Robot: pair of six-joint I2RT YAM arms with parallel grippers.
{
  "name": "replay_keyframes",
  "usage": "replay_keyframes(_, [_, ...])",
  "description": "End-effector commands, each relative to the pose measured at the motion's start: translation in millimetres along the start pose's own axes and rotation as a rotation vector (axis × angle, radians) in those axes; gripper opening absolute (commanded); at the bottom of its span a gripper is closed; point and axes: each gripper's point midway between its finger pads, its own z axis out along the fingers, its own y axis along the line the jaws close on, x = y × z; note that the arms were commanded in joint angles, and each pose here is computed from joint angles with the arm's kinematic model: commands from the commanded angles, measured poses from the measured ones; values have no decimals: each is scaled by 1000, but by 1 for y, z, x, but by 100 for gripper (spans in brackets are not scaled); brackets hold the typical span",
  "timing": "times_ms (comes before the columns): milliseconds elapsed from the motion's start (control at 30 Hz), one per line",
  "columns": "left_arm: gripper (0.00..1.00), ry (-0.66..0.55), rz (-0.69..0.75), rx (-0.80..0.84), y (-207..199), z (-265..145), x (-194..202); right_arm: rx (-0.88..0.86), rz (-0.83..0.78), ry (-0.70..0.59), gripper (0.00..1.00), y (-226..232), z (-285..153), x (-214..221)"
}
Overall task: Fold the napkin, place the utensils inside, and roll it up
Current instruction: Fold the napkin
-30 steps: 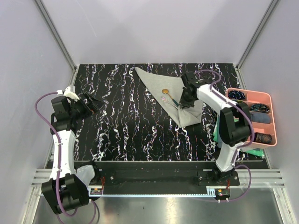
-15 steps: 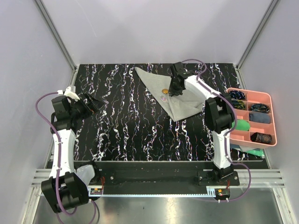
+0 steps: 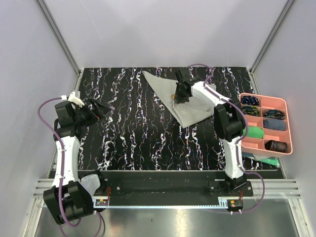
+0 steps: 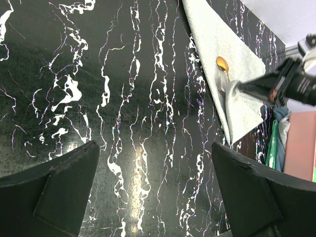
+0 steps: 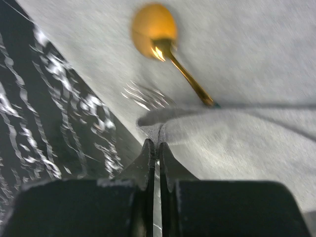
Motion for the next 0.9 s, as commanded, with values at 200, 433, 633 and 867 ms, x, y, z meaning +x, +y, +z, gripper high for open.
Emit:
replay_keyframes(200, [99, -28, 28, 55, -12, -2, -7, 201, 21, 121, 0, -90, -105, 99])
replay_keyframes(433, [99, -31, 35, 68, -15, -3, -7, 245, 102, 172, 0, -129, -166, 155])
replay_keyframes(633, [99, -40, 45, 72, -18, -5, -7, 271, 168, 223, 0, -149, -195, 193])
replay_keyframes(867, [99, -46, 57, 78, -22, -7, -7, 321, 203, 263, 0, -172, -217, 224])
